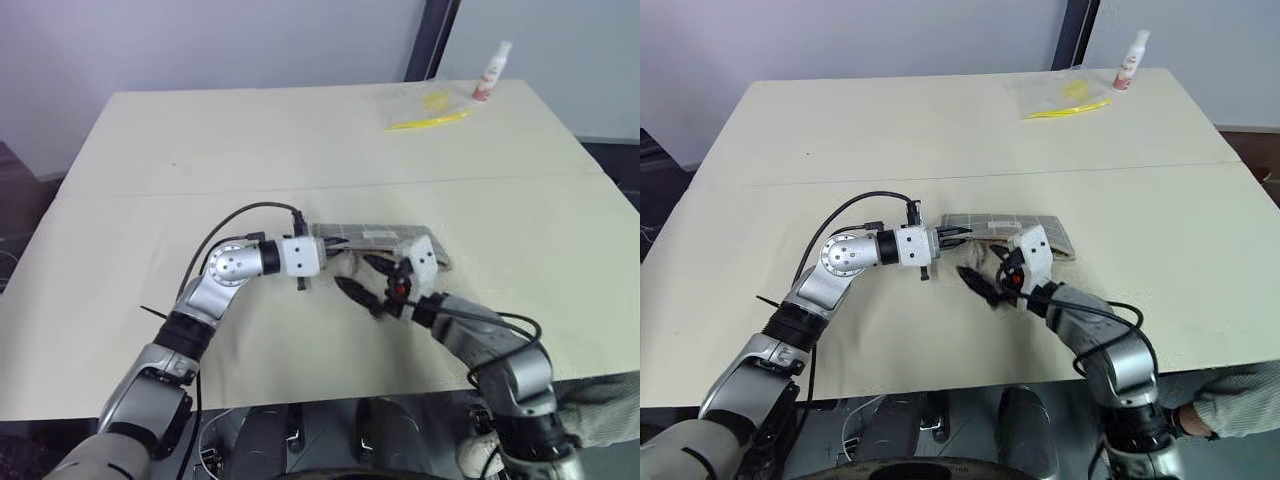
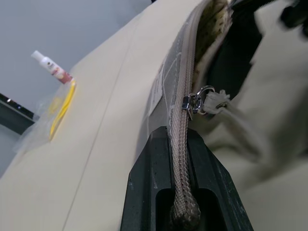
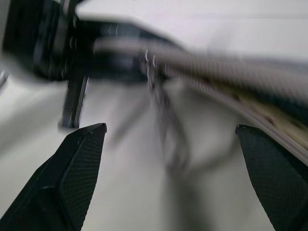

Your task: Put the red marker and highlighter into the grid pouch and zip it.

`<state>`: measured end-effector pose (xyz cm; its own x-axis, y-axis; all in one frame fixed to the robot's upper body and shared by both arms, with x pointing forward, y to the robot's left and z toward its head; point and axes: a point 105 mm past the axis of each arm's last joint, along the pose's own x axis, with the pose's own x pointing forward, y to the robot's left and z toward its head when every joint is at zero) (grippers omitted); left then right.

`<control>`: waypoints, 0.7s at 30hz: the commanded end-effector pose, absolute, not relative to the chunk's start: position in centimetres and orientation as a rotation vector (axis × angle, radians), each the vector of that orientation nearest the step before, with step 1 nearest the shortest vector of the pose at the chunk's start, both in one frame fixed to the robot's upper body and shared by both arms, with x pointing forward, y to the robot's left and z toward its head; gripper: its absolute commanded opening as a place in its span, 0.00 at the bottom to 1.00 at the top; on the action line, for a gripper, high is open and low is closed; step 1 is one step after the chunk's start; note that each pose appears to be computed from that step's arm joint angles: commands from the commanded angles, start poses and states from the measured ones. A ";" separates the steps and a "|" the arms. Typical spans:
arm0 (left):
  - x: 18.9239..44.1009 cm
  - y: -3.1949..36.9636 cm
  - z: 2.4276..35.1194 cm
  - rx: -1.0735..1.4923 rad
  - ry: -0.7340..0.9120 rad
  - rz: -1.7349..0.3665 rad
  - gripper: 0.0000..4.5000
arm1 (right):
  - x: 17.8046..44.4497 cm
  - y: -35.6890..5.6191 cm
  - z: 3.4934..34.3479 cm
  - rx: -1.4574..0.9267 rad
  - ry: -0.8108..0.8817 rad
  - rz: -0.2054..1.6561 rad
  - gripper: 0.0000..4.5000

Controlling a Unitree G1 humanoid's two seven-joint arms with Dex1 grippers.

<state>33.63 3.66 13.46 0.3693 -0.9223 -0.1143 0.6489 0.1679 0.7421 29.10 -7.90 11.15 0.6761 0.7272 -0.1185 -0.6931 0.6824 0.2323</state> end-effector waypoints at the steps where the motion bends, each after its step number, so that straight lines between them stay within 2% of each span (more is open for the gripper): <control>1: 33.3 2.8 14.4 0.827 -0.470 -1.159 0.00 | 29.2 -7.1 12.7 0.258 0.165 0.837 0.99; 4: 33.2 2.4 14.5 0.823 -0.478 -1.160 0.00 | 29.2 -6.5 12.8 0.285 0.174 0.862 0.99; 7: 33.1 2.3 14.7 0.804 -0.481 -1.155 0.00 | 29.5 -6.5 12.8 0.318 0.179 0.848 0.81; 14: 33.3 3.0 14.6 0.812 -0.467 -1.134 0.00 | 29.4 -7.6 13.0 0.320 0.173 0.827 0.01; 18: 33.7 3.9 14.4 0.817 -0.447 -1.103 0.00 | 29.3 -9.9 12.8 0.267 0.180 0.771 0.01; 21: 34.2 4.9 14.3 0.825 -0.427 -1.074 0.00 | 29.2 -13.2 12.4 0.216 0.202 0.702 0.01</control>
